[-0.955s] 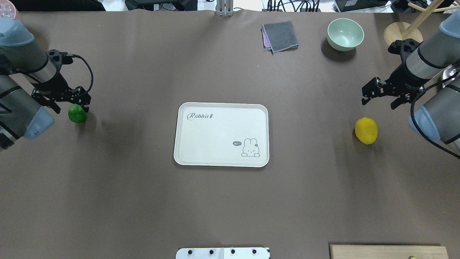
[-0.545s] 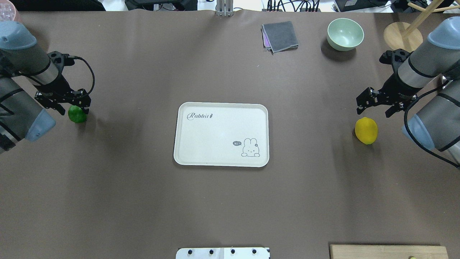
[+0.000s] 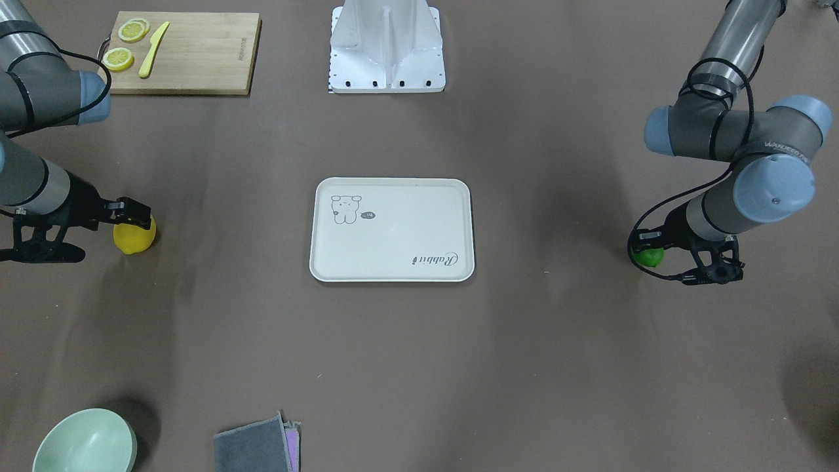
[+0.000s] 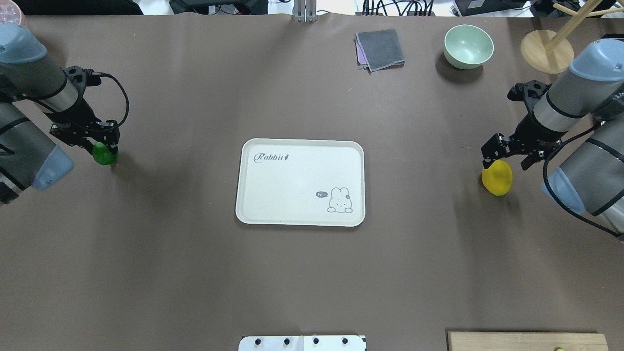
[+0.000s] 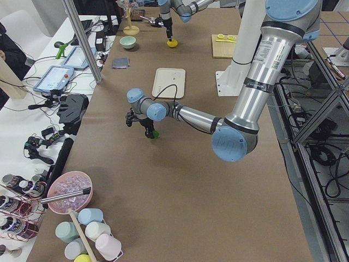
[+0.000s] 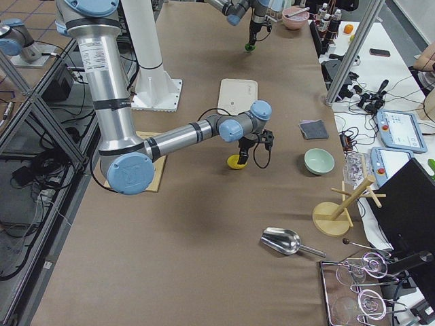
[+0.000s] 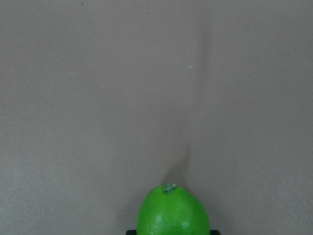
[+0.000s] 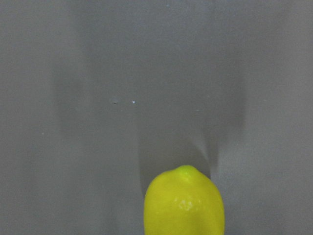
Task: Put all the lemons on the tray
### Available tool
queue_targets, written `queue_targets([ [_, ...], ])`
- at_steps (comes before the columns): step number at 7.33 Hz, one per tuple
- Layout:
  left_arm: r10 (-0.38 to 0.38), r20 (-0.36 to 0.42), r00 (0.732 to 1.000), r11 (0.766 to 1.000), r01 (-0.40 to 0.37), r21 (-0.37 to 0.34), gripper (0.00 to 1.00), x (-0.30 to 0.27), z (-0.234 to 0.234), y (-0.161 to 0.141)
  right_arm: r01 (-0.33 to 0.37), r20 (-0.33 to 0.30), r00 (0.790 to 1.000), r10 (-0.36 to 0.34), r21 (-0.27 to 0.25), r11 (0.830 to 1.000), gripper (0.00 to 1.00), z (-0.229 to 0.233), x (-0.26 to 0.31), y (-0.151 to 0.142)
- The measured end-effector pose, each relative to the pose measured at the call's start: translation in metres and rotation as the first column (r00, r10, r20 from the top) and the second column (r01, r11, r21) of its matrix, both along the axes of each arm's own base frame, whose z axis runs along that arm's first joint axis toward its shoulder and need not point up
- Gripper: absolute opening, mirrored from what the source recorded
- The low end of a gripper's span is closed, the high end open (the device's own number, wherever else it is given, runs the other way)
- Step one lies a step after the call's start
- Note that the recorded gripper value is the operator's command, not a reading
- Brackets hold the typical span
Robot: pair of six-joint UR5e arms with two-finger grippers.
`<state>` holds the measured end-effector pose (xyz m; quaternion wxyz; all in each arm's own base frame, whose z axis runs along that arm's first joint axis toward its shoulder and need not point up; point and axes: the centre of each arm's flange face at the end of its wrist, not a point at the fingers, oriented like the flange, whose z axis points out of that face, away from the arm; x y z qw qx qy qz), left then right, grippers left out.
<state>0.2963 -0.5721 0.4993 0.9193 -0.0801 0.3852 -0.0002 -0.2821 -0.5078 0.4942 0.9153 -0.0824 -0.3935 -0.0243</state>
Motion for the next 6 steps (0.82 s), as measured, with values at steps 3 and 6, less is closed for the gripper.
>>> queue_targets([
  [3,0.006,-0.008,1.0,1.0,-0.007,-0.028,0.0,-0.062,-0.024,-0.011,0.034,-0.009,0.999,-0.034,0.001,0.999,0.99,0.006,-0.016,0.008],
  [6,0.031,0.01,0.999,0.999,-0.031,-0.024,0.0,-0.134,-0.06,-0.022,0.071,-0.017,0.997,-0.071,0.022,0.997,0.99,0.019,-0.011,0.006],
])
